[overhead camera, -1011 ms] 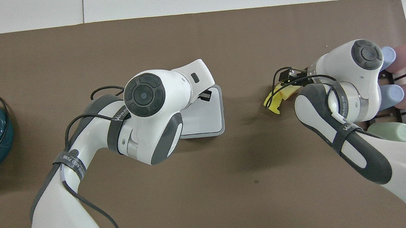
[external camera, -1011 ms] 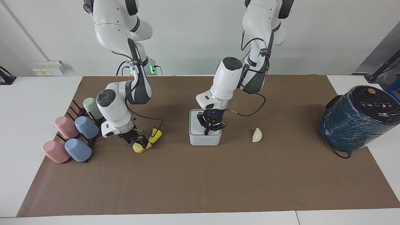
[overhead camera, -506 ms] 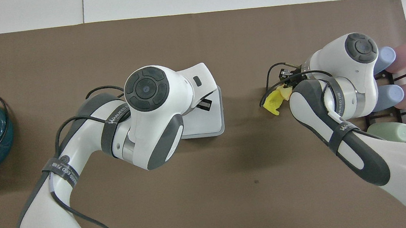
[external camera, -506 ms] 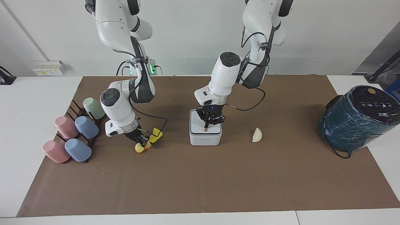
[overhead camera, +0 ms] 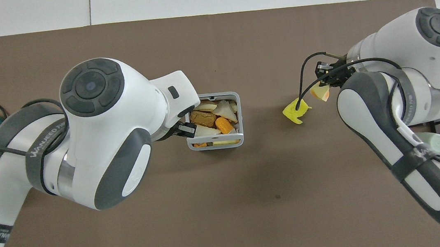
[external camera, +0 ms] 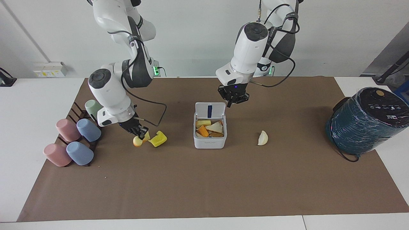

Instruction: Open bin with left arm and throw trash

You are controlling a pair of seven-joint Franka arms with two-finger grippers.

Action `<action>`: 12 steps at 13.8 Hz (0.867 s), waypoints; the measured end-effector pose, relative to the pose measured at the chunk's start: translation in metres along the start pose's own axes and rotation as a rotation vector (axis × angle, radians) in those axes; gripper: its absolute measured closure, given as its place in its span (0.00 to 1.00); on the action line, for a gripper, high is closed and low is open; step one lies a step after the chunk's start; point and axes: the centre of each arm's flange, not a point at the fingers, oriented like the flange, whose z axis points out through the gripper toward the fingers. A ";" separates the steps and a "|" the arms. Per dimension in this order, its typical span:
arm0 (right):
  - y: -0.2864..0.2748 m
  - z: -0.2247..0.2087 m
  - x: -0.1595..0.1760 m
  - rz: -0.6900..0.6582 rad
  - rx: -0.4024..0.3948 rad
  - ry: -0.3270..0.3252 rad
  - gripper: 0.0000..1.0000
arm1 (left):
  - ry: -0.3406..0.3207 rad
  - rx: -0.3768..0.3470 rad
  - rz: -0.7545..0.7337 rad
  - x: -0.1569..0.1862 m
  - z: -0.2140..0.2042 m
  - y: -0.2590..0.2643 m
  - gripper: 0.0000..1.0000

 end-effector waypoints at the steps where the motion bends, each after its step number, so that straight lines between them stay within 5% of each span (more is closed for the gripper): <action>1: -0.006 -0.020 -0.007 -0.014 0.017 0.017 0.91 | -0.013 0.015 -0.018 -0.001 -0.002 -0.014 0.99; 3: -0.031 -0.045 -0.027 -0.036 0.067 0.031 0.91 | -0.017 0.055 -0.052 0.000 0.000 -0.044 0.90; 7: -0.108 -0.057 -0.073 0.080 0.244 0.003 0.91 | 0.046 0.069 -0.150 0.004 0.018 -0.111 0.45; 10: -0.163 -0.026 -0.112 0.199 0.313 -0.041 0.91 | 0.085 0.071 -0.168 -0.001 0.060 -0.126 0.09; 12: -0.184 0.005 -0.130 0.241 0.322 -0.109 0.91 | 0.104 0.072 -0.172 -0.005 0.083 -0.130 0.00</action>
